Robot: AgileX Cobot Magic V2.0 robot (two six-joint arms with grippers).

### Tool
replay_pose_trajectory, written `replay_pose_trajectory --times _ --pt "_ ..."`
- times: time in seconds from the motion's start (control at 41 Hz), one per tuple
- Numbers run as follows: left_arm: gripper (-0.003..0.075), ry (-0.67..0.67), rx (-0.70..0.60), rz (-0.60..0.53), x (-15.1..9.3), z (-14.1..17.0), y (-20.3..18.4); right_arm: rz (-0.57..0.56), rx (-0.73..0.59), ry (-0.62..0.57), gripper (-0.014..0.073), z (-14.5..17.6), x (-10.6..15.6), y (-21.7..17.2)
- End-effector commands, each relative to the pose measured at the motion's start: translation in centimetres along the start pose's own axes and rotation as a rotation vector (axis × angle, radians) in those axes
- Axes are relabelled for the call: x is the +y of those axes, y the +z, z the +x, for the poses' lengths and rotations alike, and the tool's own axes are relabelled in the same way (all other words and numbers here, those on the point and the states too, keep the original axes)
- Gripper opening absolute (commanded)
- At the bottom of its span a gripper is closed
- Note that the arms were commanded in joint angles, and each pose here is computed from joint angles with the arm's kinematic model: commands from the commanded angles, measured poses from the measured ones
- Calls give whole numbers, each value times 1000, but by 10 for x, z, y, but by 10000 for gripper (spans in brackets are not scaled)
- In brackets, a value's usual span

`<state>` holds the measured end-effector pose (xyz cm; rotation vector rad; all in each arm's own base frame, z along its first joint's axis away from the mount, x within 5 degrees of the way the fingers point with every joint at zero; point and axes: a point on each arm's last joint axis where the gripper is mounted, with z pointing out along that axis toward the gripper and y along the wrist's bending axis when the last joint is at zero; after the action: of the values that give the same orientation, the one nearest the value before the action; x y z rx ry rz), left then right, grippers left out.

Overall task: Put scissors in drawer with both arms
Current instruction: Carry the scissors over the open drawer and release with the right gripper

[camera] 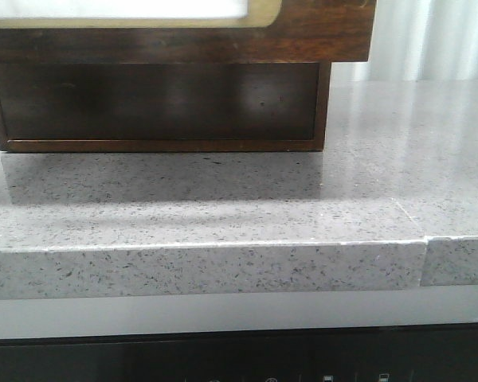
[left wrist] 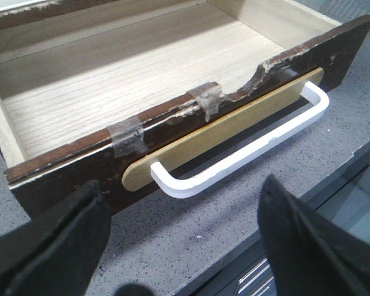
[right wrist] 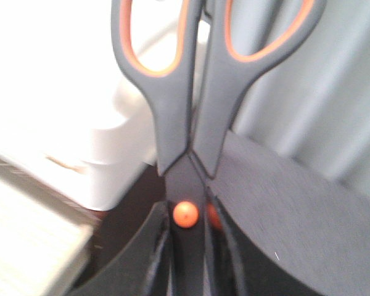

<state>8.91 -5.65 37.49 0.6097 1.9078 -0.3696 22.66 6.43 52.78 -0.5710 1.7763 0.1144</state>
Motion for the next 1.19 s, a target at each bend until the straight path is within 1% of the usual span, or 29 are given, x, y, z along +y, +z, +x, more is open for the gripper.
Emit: replay_pose_trajectory --times 0.0,0.146,0.268,0.341,0.512,0.633,0.707,0.877,0.975,1.048,1.121,1.169 --pt "491 -10 -98 -3 0 -14 -5 -69 -184 -87 21 -24 19 -21" --pt "491 -10 -98 -3 0 -14 -5 -223 -235 -203 21 -31 52 -18" --pt "491 -10 -98 -3 0 -14 -5 -316 -240 -268 21 -32 75 -6" --pt "491 -10 -98 -3 0 -14 -5 -370 -222 -301 21 -30 89 7" --pt "491 -10 -98 -3 0 -14 -5 -458 -148 -324 21 -20 116 46" --pt "491 -10 -98 -3 0 -14 -5 -492 -63 -330 21 -7 126 76" --pt "491 -10 -98 -3 0 -14 -5 -503 6 -355 21 4 131 96" --pt "491 -10 -98 -3 0 -14 -5 -478 144 -458 21 27 135 129" --pt "491 -10 -98 -3 0 -14 -5 -466 195 -496 24 35 135 139" --pt "491 -10 -98 -3 0 -14 -5 -470 209 -497 65 38 136 142" --pt "491 -10 -98 -3 0 -14 -5 -469 207 -497 158 37 136 142" --pt "491 -10 -98 -3 0 -14 -5 -466 201 -496 244 37 136 141"
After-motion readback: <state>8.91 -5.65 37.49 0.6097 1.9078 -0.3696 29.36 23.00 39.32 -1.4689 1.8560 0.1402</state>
